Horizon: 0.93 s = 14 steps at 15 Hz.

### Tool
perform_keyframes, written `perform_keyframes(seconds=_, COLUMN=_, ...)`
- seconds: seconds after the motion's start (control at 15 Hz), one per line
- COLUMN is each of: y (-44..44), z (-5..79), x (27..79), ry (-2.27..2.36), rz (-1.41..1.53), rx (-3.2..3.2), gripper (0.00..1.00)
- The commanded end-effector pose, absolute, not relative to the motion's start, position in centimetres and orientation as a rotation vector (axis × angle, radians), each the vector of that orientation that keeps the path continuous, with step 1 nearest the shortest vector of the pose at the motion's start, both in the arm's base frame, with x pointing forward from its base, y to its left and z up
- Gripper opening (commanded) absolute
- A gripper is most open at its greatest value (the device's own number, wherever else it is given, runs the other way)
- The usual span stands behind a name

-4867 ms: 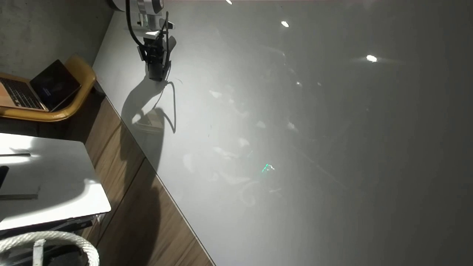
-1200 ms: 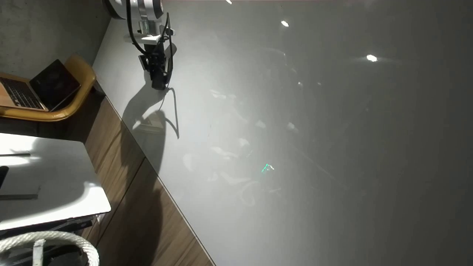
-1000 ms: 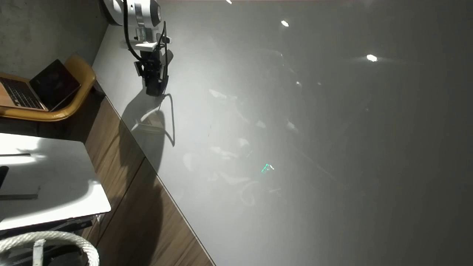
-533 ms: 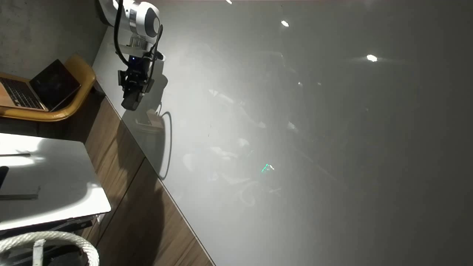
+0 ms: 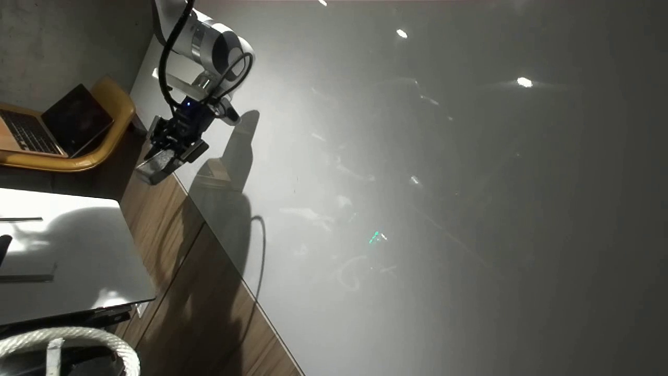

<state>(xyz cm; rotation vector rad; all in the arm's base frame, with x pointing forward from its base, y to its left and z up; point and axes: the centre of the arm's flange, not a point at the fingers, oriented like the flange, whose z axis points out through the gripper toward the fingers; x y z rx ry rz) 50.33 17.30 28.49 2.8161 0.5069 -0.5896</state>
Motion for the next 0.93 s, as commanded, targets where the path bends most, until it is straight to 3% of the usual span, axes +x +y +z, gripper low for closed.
perform_keyframes(seconds=0.0, y=12.5, z=24.9, x=47.2, ry=0.474, rz=-0.781, rx=2.867, gripper=0.3)
perform_keyframes(seconds=0.4, y=9.2, z=19.6, x=44.3, ry=0.381, rz=-1.003, rx=2.854, gripper=0.3)
perform_keyframes(seconds=0.87, y=6.3, z=18.1, x=44.7, ry=0.303, rz=-1.023, rx=2.875, gripper=0.3)
